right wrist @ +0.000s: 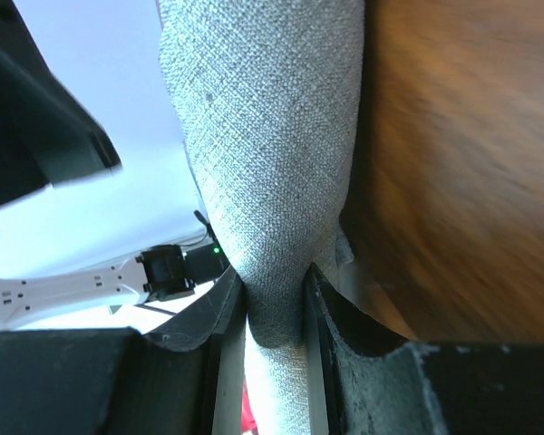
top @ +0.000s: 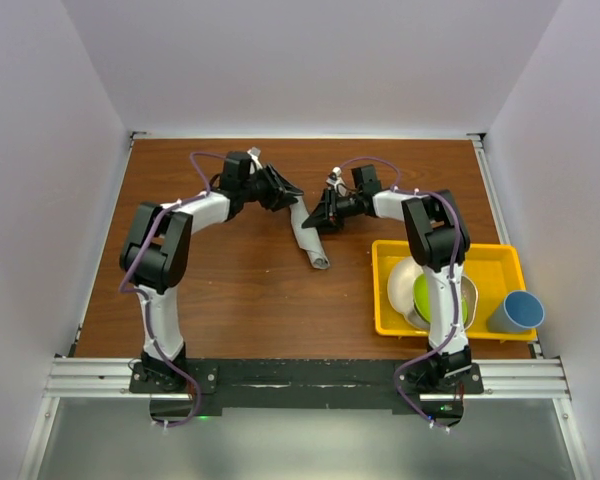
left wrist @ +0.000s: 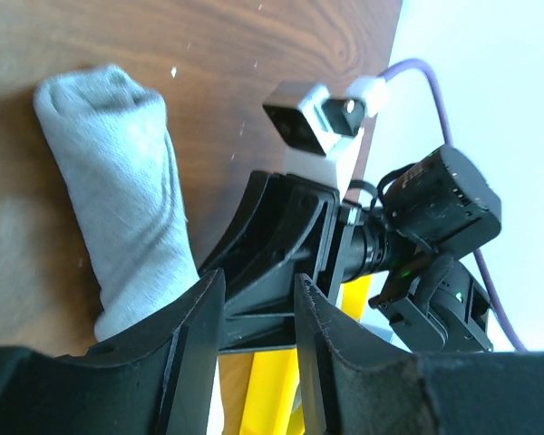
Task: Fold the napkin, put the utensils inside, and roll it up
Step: Roll the napkin with the utensil
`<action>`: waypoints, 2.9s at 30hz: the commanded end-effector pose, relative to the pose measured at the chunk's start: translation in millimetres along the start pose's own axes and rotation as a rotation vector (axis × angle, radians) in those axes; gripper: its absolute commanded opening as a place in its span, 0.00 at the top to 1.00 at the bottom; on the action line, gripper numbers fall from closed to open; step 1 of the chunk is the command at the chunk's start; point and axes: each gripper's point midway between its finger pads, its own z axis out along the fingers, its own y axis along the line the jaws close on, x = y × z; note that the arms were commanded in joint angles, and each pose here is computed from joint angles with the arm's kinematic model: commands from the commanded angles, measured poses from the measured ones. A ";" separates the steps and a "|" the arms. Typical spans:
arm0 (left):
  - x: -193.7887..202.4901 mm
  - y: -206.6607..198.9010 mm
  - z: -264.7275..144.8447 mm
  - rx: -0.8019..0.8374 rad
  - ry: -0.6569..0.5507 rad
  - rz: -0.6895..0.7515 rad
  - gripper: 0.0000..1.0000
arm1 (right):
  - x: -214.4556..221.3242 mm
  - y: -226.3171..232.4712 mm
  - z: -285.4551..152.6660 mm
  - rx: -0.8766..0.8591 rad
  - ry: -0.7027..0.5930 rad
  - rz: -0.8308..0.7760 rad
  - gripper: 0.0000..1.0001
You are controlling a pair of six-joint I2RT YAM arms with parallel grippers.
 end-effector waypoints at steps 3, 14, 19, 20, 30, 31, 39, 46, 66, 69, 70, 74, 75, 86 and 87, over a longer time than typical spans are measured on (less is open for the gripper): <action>-9.2 -22.8 15.2 0.085 -0.014 0.023 0.59 | 0.5 -32.8 -16.3 0.067 0.012 0.052 0.79; 14.4 -23.1 35.5 0.104 0.043 0.036 0.60 | -9.7 -59.6 -39.8 0.143 -0.022 0.057 0.77; 21.6 -23.9 49.1 0.114 0.074 0.031 0.60 | -11.8 -73.7 -57.7 0.265 -0.001 0.001 0.63; 24.3 -25.3 51.3 0.120 0.079 0.030 0.60 | -15.6 -72.2 -59.6 0.279 -0.007 -0.016 0.58; 27.3 -45.7 66.7 0.161 0.080 0.032 0.61 | -28.2 -56.8 -92.2 0.429 -0.052 -0.155 0.27; 26.7 -47.7 66.2 0.165 0.078 0.034 0.61 | -28.8 -55.1 -96.3 0.454 -0.066 -0.166 0.25; 30.4 -38.0 70.3 0.146 0.092 0.030 0.62 | -15.0 -27.7 -102.9 0.560 -0.098 -0.296 0.18; 30.0 -22.8 80.1 0.126 0.093 0.032 0.62 | 11.2 -34.4 -91.0 0.642 -0.074 -0.346 0.17; 5.3 -50.5 87.1 0.169 0.095 0.080 0.62 | 6.7 -23.2 -115.1 0.740 -0.113 -0.411 0.32; -5.1 -76.1 70.8 0.192 0.076 0.108 0.62 | -2.3 -3.5 -122.4 0.736 -0.152 -0.450 0.19; -6.2 -79.1 65.3 0.181 0.076 0.110 0.61 | -6.1 0.5 -122.7 0.732 -0.163 -0.461 0.17; -22.5 -100.1 22.0 0.147 -0.007 0.166 0.60 | -23.9 6.5 -110.1 0.685 -0.184 -0.457 0.11; -23.1 -100.4 13.7 0.135 -0.016 0.175 0.60 | -29.6 7.5 -106.4 0.674 -0.191 -0.455 0.11; 53.4 -53.7 -90.8 0.015 0.025 0.224 0.60 | -63.8 -15.9 -77.8 0.660 -0.144 -0.483 0.14; 64.5 -35.5 -95.2 -0.021 0.048 0.206 0.60 | -64.1 -18.2 -77.3 0.664 -0.142 -0.483 0.15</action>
